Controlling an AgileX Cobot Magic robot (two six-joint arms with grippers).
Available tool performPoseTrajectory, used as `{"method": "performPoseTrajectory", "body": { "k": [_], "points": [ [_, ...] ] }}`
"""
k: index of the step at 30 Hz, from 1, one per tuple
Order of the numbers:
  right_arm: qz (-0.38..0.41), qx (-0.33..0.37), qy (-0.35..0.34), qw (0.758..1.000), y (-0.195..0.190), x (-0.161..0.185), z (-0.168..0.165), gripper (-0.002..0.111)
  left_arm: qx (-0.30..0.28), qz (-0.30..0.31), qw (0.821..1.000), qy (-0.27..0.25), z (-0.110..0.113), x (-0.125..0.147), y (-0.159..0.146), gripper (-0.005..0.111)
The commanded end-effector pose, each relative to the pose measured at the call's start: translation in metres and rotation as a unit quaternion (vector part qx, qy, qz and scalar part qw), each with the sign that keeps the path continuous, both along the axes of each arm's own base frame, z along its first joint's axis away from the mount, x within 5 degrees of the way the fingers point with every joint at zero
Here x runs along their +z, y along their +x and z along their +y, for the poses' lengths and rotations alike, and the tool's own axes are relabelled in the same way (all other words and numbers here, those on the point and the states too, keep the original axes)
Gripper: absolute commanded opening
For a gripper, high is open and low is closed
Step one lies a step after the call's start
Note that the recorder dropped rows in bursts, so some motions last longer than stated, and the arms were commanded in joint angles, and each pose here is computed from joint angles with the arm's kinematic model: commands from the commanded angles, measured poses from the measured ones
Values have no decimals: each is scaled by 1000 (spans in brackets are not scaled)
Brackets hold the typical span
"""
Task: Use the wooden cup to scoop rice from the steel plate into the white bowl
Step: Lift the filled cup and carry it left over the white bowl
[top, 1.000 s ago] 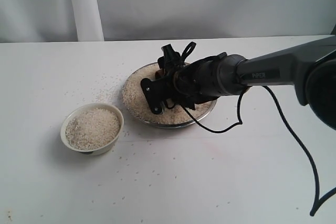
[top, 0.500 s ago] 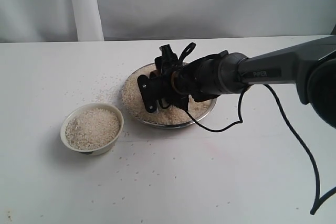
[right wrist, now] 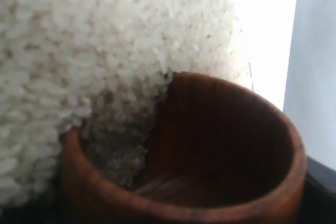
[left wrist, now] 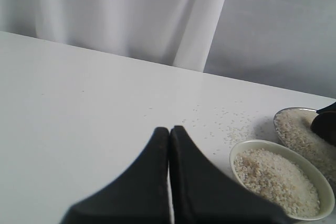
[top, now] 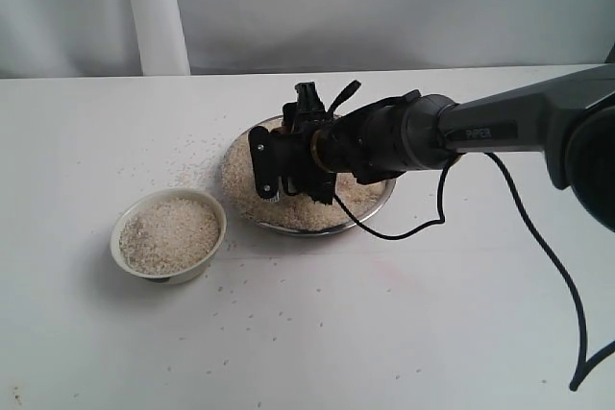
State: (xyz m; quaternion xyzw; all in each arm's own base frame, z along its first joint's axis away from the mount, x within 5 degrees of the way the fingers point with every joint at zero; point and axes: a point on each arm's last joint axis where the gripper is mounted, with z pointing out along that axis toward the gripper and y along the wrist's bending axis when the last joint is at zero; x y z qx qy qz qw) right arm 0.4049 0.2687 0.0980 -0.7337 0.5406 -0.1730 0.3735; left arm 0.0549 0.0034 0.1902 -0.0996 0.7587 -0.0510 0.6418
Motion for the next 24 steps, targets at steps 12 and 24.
{"method": "performPoseTrajectory", "body": {
  "k": [12,24],
  "points": [
    [90,-61,118,987,2,-10,-8,0,-2,-1,1000,-2,0,0,0,0],
    [149,-68,240,957,7,12,-17,0,-2,-1,1000,-2,0,0,0,0]
  ]
}}
